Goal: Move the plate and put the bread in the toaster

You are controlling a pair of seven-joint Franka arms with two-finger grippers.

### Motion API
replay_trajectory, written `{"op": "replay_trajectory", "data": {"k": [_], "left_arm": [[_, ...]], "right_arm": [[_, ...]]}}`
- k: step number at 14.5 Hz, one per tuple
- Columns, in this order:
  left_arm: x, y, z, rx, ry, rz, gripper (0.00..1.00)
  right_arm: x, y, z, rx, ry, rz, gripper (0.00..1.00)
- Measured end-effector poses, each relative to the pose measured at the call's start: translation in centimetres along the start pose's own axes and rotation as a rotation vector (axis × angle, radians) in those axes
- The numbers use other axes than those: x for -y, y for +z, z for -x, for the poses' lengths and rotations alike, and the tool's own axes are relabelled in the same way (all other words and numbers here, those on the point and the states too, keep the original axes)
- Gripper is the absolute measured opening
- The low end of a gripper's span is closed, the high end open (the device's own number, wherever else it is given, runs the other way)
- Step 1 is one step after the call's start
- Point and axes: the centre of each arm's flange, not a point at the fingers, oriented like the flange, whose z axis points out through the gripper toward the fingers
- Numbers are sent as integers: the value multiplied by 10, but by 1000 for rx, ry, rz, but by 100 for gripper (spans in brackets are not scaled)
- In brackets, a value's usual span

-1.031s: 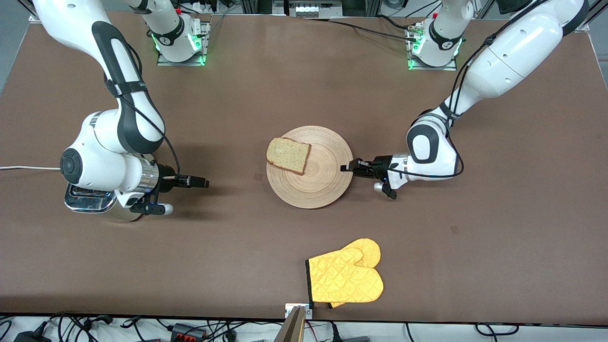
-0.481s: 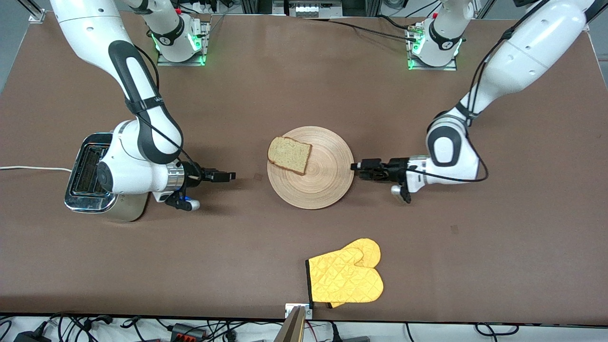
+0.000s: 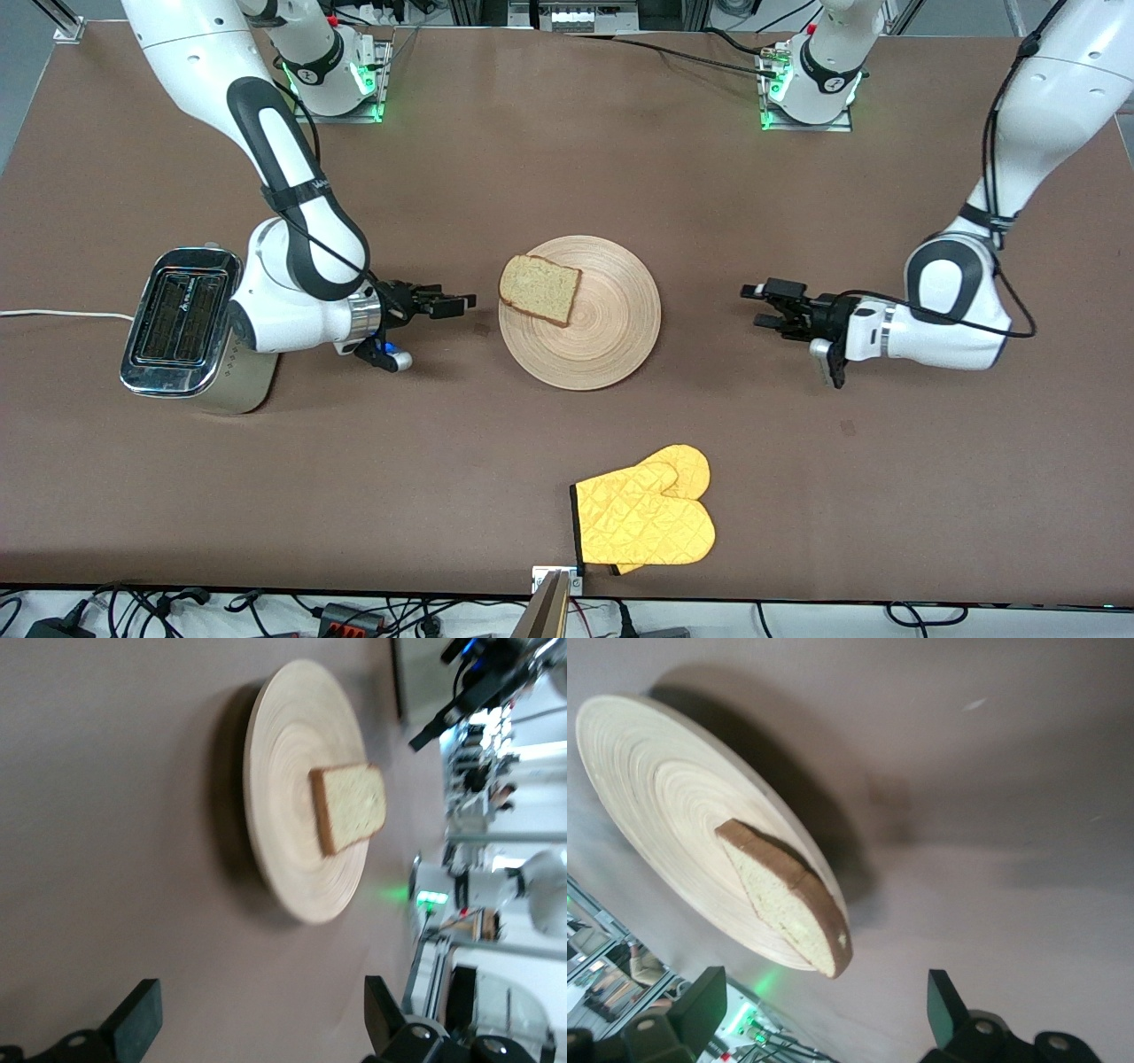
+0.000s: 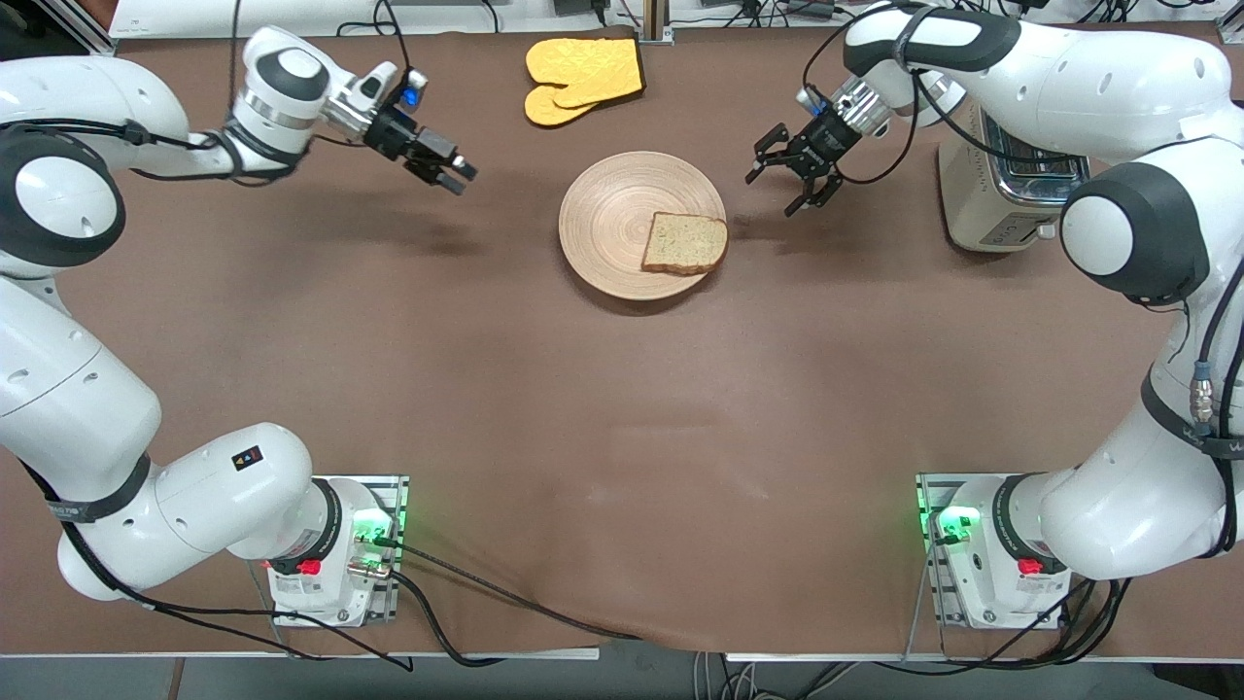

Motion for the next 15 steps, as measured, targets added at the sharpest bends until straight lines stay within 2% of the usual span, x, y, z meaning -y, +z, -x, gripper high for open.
{"op": "replay_trajectory", "data": {"k": [2, 5, 7, 9, 11, 14, 15], "left_arm": [[-3, -29, 2, 109, 8, -98, 100], [-36, -83, -1, 289, -71, -299, 100], [-69, -112, -7, 344, -153, -417, 100], [-110, -132, -19, 353, -253, -561, 100], [-151, -141, -31, 307, -345, -688, 100], [-192, -155, -35, 240, -377, -778, 100], [-201, -164, -33, 223, -378, -813, 100]], "right_arm": [[1, 11, 0, 17, 15, -22, 100], [2, 31, 2, 42, 19, -14, 100], [6, 48, 6, 62, 16, -4, 100], [5, 61, 6, 78, 20, 4, 100], [2, 68, 5, 86, 27, 7, 100], [1, 72, 4, 90, 32, 6, 98], [3, 74, 6, 93, 31, 2, 91]]}}
